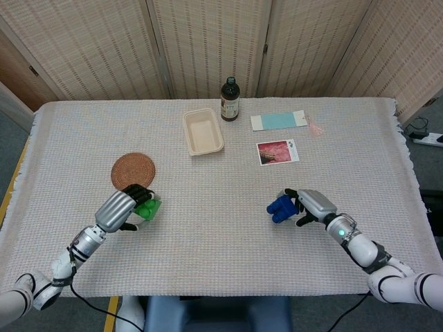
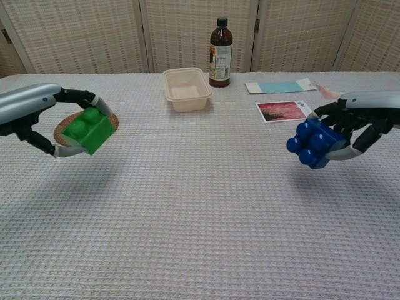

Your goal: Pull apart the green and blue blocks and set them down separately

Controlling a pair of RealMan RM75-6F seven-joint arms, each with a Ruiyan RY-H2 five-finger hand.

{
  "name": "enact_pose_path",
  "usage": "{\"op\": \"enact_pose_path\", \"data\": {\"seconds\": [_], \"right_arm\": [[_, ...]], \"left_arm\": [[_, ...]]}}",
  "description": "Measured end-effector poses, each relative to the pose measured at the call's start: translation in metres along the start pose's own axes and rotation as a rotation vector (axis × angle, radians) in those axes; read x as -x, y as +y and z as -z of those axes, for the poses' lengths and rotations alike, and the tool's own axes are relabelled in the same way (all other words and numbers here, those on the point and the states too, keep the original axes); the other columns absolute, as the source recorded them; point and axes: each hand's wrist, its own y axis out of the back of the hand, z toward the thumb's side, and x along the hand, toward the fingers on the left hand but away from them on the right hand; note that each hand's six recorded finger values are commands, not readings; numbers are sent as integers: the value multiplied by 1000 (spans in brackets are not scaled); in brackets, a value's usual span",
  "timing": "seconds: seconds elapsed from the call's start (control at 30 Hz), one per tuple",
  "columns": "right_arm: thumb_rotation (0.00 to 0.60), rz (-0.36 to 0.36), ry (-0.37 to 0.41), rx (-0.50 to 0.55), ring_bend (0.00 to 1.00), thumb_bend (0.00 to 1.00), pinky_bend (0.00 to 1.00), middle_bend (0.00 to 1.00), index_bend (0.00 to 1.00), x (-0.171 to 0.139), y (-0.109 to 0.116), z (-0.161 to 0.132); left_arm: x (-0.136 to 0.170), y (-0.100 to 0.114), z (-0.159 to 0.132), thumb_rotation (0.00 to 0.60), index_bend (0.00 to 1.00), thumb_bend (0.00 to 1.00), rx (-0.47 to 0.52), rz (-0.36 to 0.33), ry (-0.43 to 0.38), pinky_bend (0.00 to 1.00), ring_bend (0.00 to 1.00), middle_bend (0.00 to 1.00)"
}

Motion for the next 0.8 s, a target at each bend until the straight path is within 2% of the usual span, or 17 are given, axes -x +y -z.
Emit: {"op": "enact_pose_path", "data": {"seconds": [0.23,0.53,0.6,0.63,0.7,0.77,0.8], "right_arm": [[600,0,-31,-6,537,373,480,669,749,2,0,10],[600,-13,-49,-42,505,374,468,636,731,7,-2,15],[600,-17,-49,-50,457,374,433,559,655,7,-3,15],[600,-23,-47,-55,396,374,383,467,554,7,-4,14],[600,-36,-48,-62,206,374,235,203,239,7,-6,15],[600,-54,-52,-64,105,374,151,76,65,6,-7,15],[600,-59,-52,-64,71,374,117,39,23,6,-7,14]], "left_arm": [[6,-16,31,600,823,368,86,28,110,260,439,856],[14,-30,42,600,796,368,112,42,145,255,426,854],[15,-30,42,600,748,368,110,43,145,246,402,823],[15,-30,43,600,691,368,111,44,145,234,372,772],[15,-30,44,600,524,366,111,52,148,196,279,600],[16,-30,45,600,339,351,111,67,155,134,131,336],[16,-30,46,600,298,340,112,73,158,116,92,256]]}}
